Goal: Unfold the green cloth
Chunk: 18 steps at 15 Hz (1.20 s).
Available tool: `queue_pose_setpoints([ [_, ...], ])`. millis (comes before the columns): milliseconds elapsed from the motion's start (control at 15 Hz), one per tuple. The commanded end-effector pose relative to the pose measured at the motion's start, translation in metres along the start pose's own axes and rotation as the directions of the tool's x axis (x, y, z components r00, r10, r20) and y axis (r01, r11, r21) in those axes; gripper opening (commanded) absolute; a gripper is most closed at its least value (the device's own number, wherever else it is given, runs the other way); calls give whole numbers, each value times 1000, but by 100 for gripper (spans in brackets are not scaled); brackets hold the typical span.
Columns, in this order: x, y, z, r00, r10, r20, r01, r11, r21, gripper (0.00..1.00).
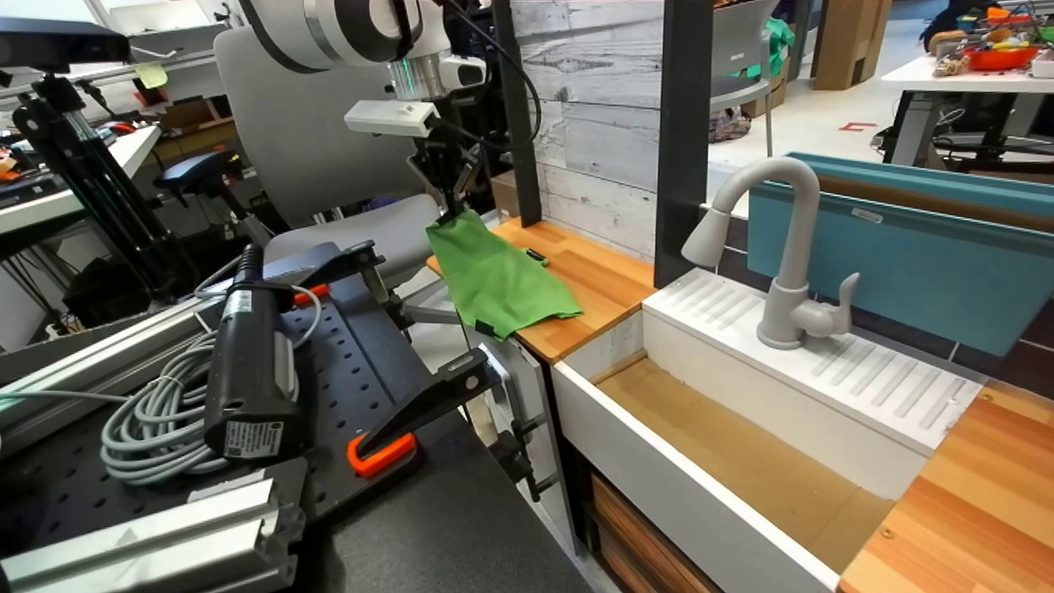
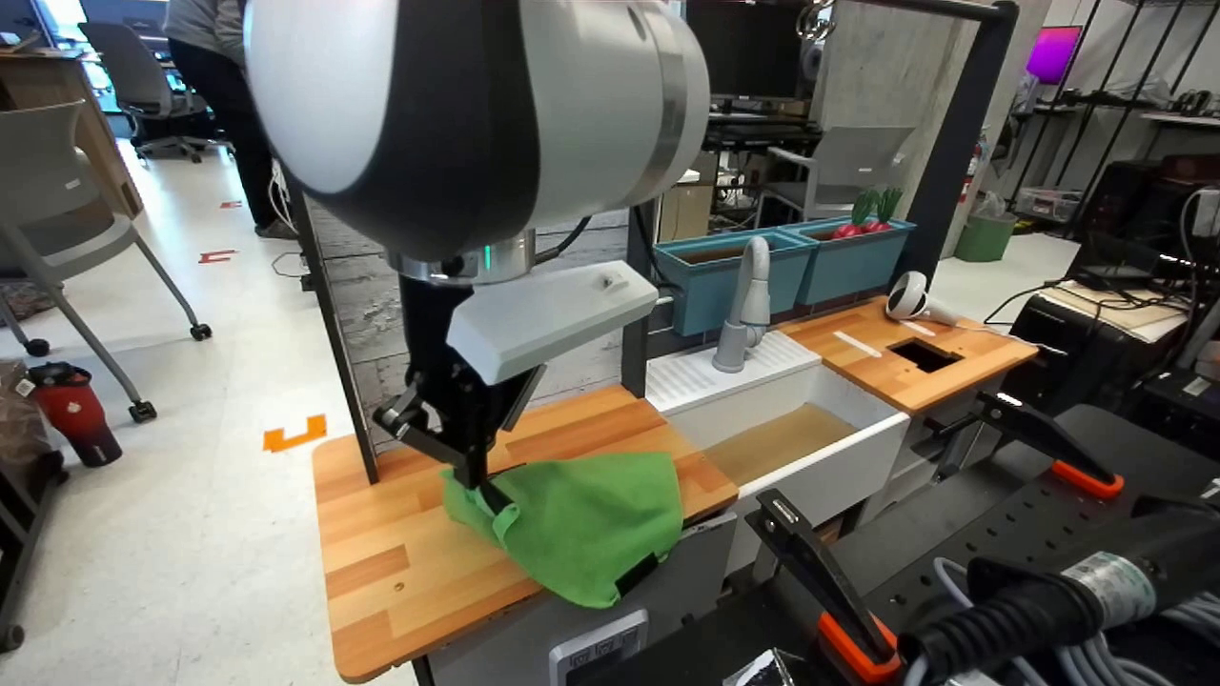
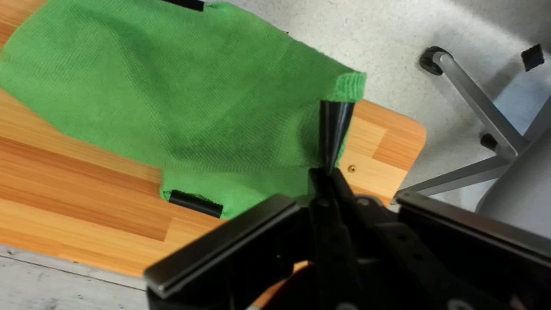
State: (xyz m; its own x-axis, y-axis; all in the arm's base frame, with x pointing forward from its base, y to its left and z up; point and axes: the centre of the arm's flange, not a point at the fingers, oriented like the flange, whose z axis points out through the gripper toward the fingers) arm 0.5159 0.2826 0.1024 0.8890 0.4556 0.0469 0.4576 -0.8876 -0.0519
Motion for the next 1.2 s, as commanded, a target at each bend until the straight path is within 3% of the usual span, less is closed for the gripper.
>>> queue_pose_setpoints([
  [0,18,-12,26,1000,-23,6,23,1000,2,1],
  [667,21,-10,94,997,-29,73,28,999,19,1],
  [733,22,-9,97,996,-22,82,21,1000,14,28],
  [800,22,-8,100,996,-23,84,22,1000,14,29],
  [1133,18,-7,99,995,-21,98,19,1000,17,66],
])
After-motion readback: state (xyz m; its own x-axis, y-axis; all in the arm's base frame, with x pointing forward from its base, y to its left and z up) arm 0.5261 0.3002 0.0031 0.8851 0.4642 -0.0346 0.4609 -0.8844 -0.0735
